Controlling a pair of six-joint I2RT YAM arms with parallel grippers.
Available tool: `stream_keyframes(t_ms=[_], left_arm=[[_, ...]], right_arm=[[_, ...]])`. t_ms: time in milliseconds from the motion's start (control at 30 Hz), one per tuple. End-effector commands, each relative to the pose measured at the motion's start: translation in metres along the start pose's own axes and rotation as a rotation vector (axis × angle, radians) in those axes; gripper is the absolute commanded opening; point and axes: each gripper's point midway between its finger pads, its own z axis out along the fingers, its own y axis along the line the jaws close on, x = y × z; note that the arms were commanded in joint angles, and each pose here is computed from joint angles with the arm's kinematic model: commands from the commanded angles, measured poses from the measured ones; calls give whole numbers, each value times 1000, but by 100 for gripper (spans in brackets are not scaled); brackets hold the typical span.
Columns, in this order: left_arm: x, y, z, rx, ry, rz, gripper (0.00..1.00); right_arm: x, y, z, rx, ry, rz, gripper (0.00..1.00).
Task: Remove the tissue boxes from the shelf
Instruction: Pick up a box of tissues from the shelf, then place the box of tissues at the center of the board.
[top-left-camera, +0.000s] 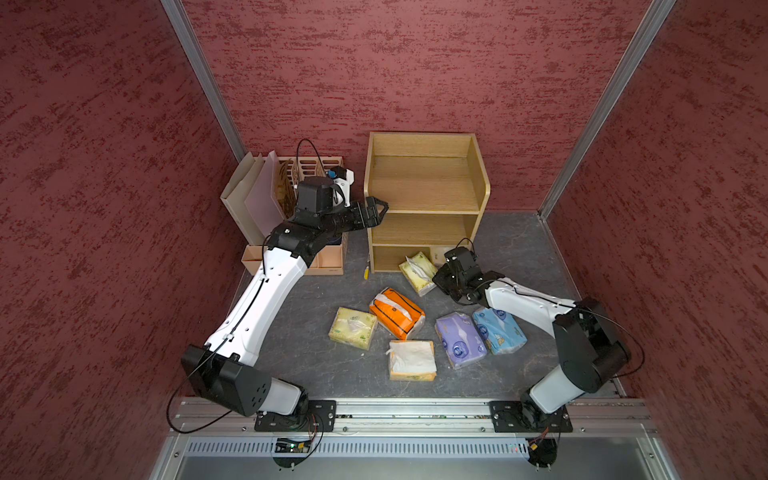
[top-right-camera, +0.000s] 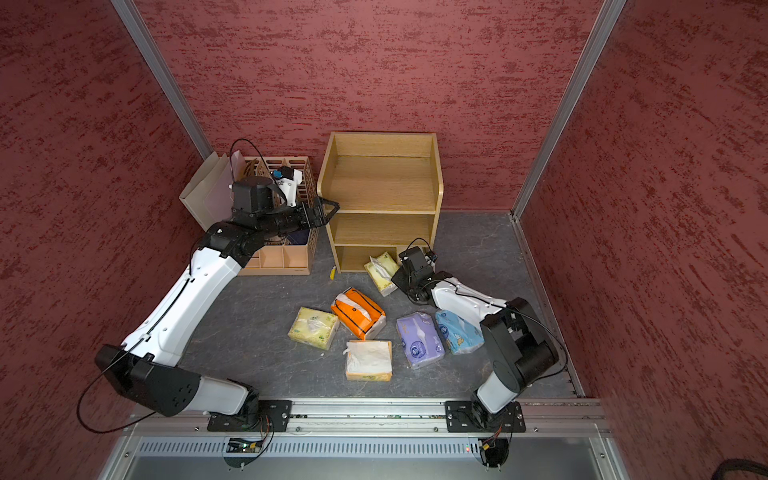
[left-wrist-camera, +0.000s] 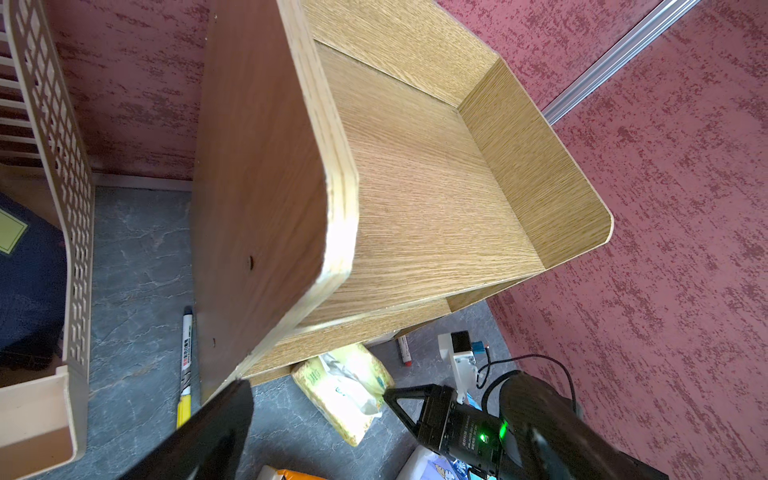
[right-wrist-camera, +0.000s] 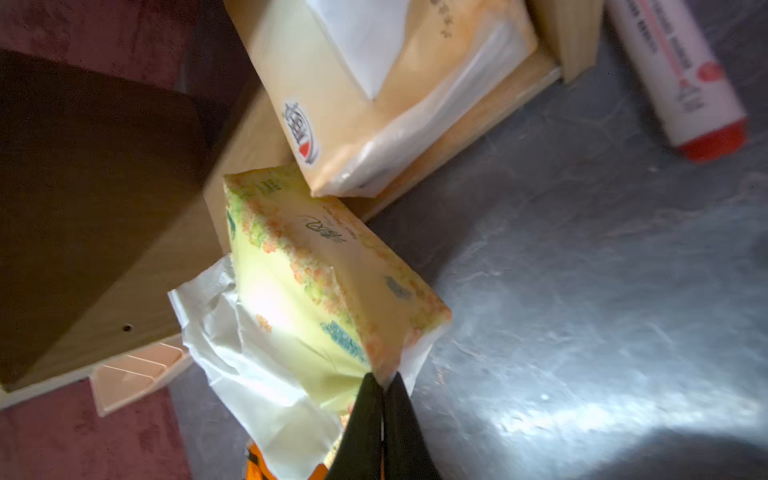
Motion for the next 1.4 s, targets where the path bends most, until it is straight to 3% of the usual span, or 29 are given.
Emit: stream_keyframes(t_ms=[0,400,733,800,900,1000,1133,1367], left_arm=[[-13,-18,-15,42,-45,23,100],[-13,-25,-17,54,-34,42,100],[-19,-29,-14,66,-34,62,100],[-20,-30,-11,71,-32,64,100],[-21,-31,-10,77,-28,64,100],[-19,-30,-9,77,-24,65,100],[-17,-29,-8,76,-18,75,100],[-18,-28,-5,71,-16,108,100]], right_arm=[[14,-30,-17,80,55,-115,0],[46,-82,-55,169,173,-291,0],[64,-100,-72,147,224,-274,0],[60,-96,-76,137,204,-262,30],[48,-76,-85,85,151,-246,54],[30,-50,-97,27,74,-211,61],[6,-20,-107,-49,-17,-120,64],[-23,12,-85,-259,-88,157,65]])
